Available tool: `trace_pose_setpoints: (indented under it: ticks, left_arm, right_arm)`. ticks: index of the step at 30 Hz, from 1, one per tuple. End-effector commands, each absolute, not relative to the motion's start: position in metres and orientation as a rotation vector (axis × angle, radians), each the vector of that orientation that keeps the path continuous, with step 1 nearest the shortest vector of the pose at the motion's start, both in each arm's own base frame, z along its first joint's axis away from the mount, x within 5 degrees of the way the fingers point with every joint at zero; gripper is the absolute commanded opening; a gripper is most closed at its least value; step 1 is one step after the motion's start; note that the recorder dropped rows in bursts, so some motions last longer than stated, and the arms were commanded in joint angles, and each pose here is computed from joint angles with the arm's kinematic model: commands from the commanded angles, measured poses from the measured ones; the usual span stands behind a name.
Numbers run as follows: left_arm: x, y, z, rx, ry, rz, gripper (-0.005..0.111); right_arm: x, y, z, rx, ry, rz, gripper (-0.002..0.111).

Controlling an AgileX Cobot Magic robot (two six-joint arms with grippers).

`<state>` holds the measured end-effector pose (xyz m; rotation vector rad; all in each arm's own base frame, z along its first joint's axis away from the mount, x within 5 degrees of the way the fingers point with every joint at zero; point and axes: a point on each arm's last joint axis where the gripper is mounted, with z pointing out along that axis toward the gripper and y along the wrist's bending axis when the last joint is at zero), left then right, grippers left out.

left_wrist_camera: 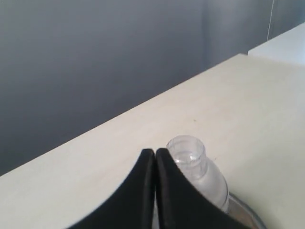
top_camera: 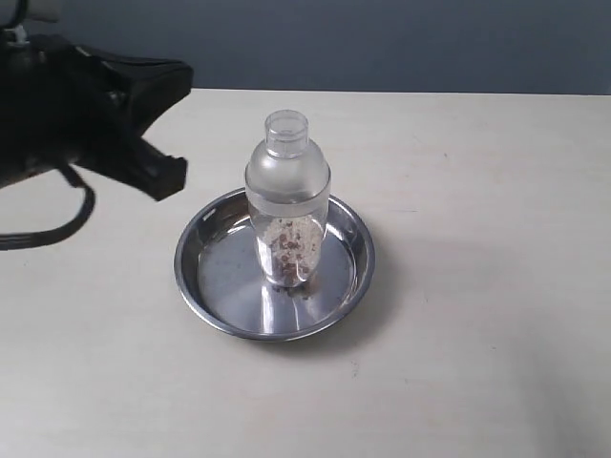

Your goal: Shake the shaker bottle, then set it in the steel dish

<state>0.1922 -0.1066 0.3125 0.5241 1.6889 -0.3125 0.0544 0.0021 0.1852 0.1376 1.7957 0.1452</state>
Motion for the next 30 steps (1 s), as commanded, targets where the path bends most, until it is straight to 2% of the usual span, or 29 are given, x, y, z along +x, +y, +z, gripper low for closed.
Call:
trace_pose_setpoints:
  ticks: [1,6,18,21,30]
  left_arm:
    - [0.163,-0.085,0.321,0.546,1.783,-0.238,0.001]
    - [0.135,-0.063,0.337,0.646,1.703,-0.044,0.001]
    - [0.092,-0.035,0.347,0.551,1.675,-0.044,0.001]
    - [0.083,-0.028,0.337,0.488,1.701,-0.072,0.001]
    - [0.069,-0.014,0.279,0.183,1.731,-0.146,0.001]
  right_arm:
    - [0.054,0.002,0.186,0.134,1.785,0.135,-0.001]
    - [0.054,0.002,0.186,0.137,1.785,0.137,-0.001]
    - [0.054,0.002,0.186,0.137,1.785,0.137,-0.001]
    - [0.054,0.002,0.186,0.137,1.785,0.137,-0.001]
    - [0.054,0.002,0.186,0.137,1.785,0.137,-0.001]
